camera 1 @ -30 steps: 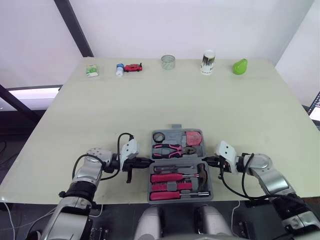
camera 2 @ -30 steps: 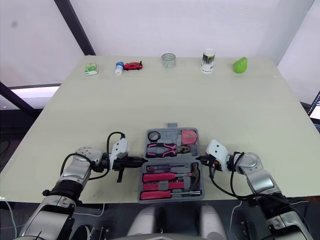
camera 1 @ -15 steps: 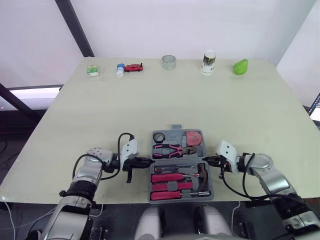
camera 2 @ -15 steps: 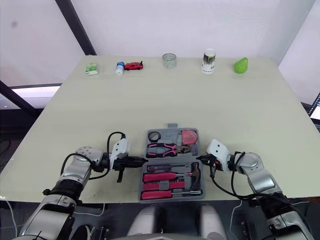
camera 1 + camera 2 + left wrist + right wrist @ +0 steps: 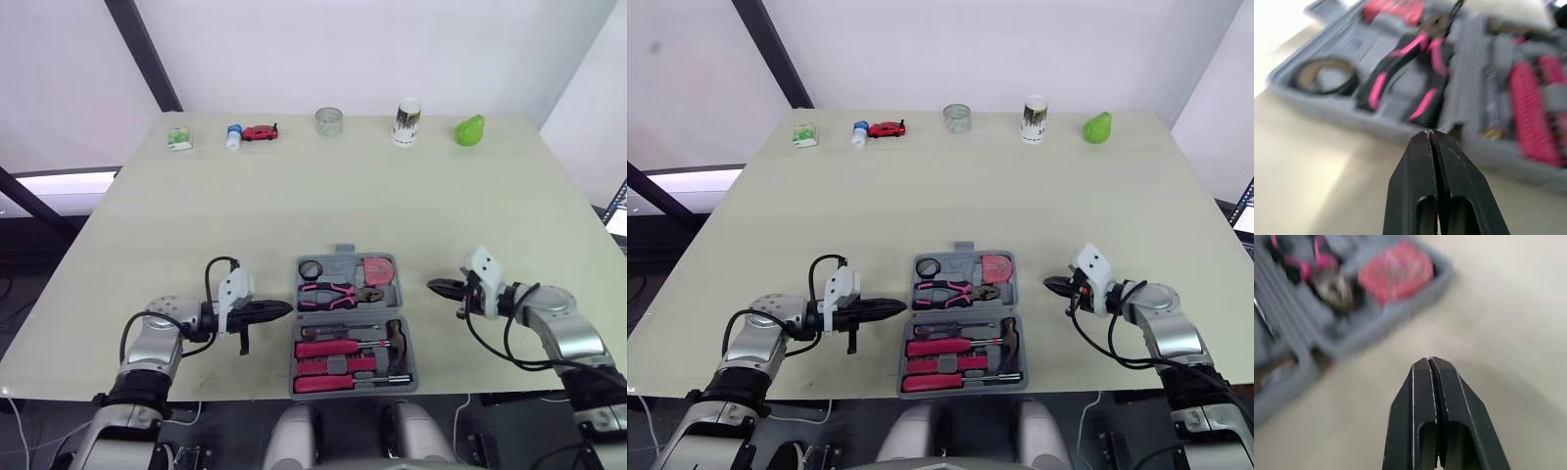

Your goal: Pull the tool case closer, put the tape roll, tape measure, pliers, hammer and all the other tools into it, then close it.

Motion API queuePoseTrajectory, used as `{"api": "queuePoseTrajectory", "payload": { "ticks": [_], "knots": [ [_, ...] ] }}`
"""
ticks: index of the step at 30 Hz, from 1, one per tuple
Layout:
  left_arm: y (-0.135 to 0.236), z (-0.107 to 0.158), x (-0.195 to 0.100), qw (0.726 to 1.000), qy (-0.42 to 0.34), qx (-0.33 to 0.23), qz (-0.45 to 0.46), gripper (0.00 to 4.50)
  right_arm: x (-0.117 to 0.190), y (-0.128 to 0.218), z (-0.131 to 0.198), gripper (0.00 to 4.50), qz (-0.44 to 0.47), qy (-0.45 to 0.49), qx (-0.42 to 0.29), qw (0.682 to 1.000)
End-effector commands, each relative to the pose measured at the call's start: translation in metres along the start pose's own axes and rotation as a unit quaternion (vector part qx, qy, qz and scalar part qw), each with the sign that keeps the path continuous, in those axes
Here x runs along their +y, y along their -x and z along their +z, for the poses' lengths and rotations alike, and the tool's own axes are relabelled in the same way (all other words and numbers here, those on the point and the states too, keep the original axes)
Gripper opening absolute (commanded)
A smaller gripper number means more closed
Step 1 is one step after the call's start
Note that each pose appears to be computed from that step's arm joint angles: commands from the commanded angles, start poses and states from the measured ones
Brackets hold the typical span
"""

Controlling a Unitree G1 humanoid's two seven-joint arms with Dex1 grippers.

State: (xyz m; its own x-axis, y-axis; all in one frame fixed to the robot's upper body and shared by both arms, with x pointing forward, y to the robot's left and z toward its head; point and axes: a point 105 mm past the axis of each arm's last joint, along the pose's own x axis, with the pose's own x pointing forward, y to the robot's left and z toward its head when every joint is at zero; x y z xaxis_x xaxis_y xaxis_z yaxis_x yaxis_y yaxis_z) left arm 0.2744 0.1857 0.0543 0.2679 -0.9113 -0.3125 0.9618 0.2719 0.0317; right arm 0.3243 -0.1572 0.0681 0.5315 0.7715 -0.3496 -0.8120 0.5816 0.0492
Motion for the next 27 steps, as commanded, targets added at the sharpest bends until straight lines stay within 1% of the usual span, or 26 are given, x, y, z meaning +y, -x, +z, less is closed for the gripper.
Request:
{"api": "queuePoseTrajectory", "payload": {
  "ticks": [1, 4, 6, 8, 9, 11, 16, 18, 20, 21, 24, 27],
  "knots": [
    [-0.006, 0.028, -0.023, 0.997, -0.012, -0.044, -0.063, 0.00, 0.001, -0.003, 0.017, 0.76, 0.026, -0.080, -0.027, 0.996],
    [-0.015, 0.031, -0.046, 0.992, -0.003, -0.043, -0.115, 0.00, 0.001, -0.009, 0.021, 2.23, 0.050, -0.145, -0.015, 0.988],
    [-0.020, 0.027, -0.060, 0.989, -0.002, -0.023, -0.143, 0.00, -0.004, -0.014, 0.019, 3.42, 0.051, -0.161, 0.006, 0.986],
    [-0.025, 0.021, -0.070, 0.987, -0.003, -0.002, -0.162, 0.00, -0.008, -0.020, 0.015, 4.27, 0.056, -0.168, 0.030, 0.984],
    [-0.028, 0.020, -0.073, 0.986, -0.004, 0.003, -0.166, 0.00, -0.009, -0.023, 0.015, 4.40, 0.059, -0.175, 0.037, 0.982],
    [-0.035, 0.015, -0.078, 0.986, -0.006, 0.017, -0.165, 0.00, -0.013, -0.030, 0.015, 4.40, 0.064, -0.194, 0.048, 0.978],
    [-0.040, -0.006, -0.087, 0.984, -0.008, 0.080, -0.158, 0.00, -0.018, -0.042, 0.006, 4.40, 0.071, -0.210, 0.089, 0.971],
    [-0.039, -0.017, -0.086, 0.985, 0.005, 0.103, -0.141, 0.00, -0.017, -0.047, 0.005, 4.40, 0.078, -0.219, 0.098, 0.968],
    [-0.036, -0.034, -0.087, 0.981, -0.003, 0.141, -0.134, 0.00, -0.015, -0.053, 0.004, 4.40, 0.087, -0.228, 0.105, 0.964],
    [-0.034, -0.038, -0.088, 0.980, -0.005, 0.151, -0.133, 0.00, -0.013, -0.055, 0.003, 4.40, 0.092, -0.232, 0.106, 0.962],
    [-0.037, -0.039, -0.087, 0.984, 0.011, 0.142, -0.111, 0.00, -0.007, -0.064, 0.008, 4.40, 0.113, -0.256, 0.096, 0.955],
    [-0.036, -0.043, -0.088, 0.983, 0.014, 0.149, -0.102, 0.00, -0.001, -0.071, 0.012, 4.40, 0.131, -0.278, 0.086, 0.948]
  ]
}}
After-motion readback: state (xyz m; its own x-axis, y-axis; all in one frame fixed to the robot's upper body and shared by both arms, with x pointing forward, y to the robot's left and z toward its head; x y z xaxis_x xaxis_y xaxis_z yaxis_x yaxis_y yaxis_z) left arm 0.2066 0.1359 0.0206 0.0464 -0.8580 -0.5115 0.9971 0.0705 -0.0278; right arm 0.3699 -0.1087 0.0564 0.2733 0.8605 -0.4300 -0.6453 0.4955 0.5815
